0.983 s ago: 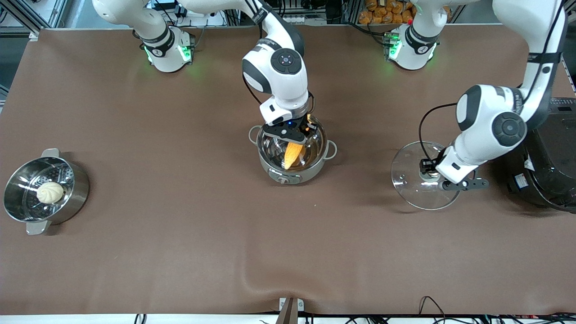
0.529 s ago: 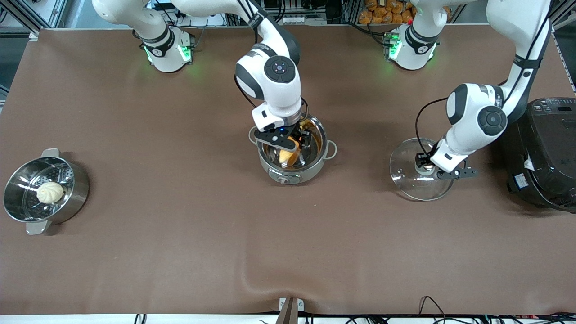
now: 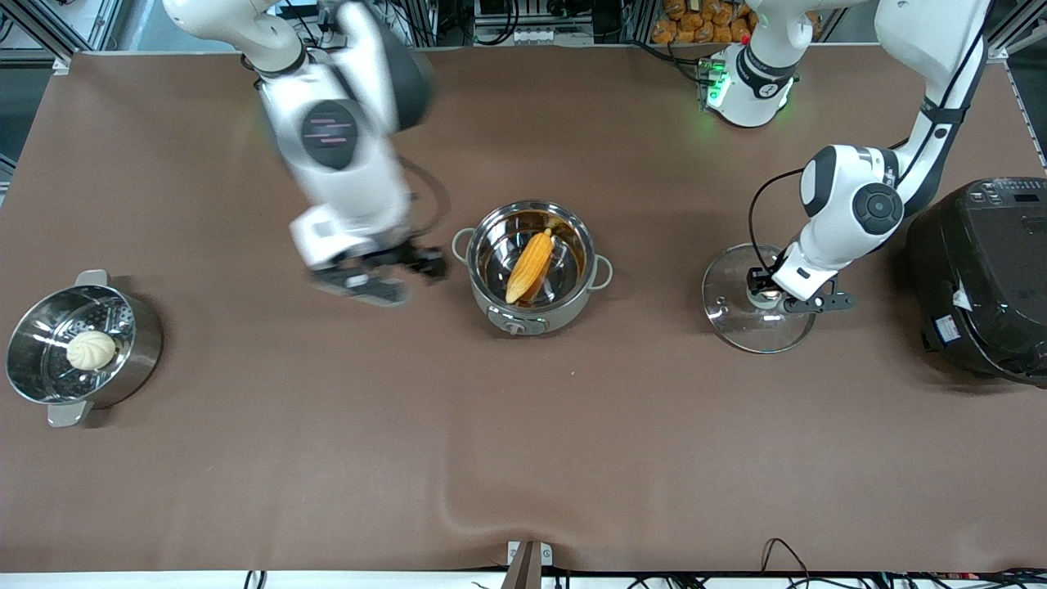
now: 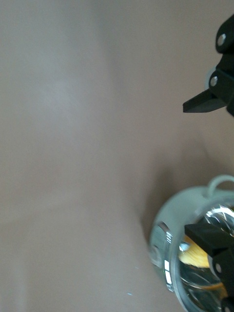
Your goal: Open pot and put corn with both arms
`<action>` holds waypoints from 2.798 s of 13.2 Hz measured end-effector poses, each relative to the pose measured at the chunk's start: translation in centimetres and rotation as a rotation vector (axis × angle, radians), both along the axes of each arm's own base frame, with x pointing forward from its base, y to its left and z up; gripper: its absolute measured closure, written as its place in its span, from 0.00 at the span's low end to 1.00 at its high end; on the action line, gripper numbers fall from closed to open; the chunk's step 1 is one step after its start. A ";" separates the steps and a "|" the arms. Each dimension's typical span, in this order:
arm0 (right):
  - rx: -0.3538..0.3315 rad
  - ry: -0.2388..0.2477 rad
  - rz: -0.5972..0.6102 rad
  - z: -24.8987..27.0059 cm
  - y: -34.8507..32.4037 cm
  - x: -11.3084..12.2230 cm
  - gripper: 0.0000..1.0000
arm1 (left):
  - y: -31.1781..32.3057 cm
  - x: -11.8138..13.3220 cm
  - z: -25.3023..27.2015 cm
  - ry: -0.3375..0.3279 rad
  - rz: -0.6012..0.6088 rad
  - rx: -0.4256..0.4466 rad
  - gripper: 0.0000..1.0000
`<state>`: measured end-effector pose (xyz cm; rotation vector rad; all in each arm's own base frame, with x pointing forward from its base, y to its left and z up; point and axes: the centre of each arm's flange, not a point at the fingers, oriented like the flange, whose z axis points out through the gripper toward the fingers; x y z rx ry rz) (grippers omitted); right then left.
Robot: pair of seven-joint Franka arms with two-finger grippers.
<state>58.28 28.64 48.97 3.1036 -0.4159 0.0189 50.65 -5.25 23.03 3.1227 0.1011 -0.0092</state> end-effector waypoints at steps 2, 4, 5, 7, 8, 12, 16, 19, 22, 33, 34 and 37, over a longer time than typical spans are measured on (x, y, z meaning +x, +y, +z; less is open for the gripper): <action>0.007 -0.005 0.019 1.9 -6.9 2.0 0.00 | -0.1 1.2 1.6 -0.041 0.004 -0.002 0.15; 0.009 0.010 0.052 3.5 -13.6 2.9 0.00 | -0.1 2.9 4.3 -0.077 0.006 -0.001 0.00; 0.012 0.014 0.053 4.6 -15.9 2.7 0.00 | -0.1 4.0 6.2 -0.068 0.007 0.004 0.00; 0.023 0.015 0.052 7.7 -20.2 1.6 0.00 | -0.2 7.1 12.5 -0.022 0.011 0.018 0.00; 0.029 0.026 0.051 9.2 -22.6 0.8 0.00 | -0.3 8.4 16.4 0.000 0.011 0.023 0.00; 0.052 -0.012 -0.014 14.4 -29.8 -0.5 0.00 | -0.4 10.1 28.0 0.009 0.015 0.031 0.00; 0.051 0.036 0.123 14.7 -30.9 -1.3 0.00 | 0.5 9.8 33.4 0.023 0.030 0.034 0.00; 0.057 0.066 0.202 14.5 -32.2 -1.7 0.00 | 0.6 9.3 35.5 0.034 0.033 0.036 0.00; 0.033 0.077 0.210 14.4 -32.1 -1.8 0.00 | 1.1 8.3 37.5 0.017 0.040 0.040 0.00; 0.013 0.077 0.213 14.5 -32.0 -1.9 0.00 | 1.8 5.0 40.8 -0.007 0.054 0.044 0.00; 0.012 0.070 0.213 14.7 -32.1 -1.9 0.00 | 1.6 5.0 40.8 -0.007 0.049 0.044 0.00; 0.014 0.043 0.210 15.2 -32.6 -2.8 0.00 | 0.9 5.1 40.6 -0.003 0.037 0.044 0.00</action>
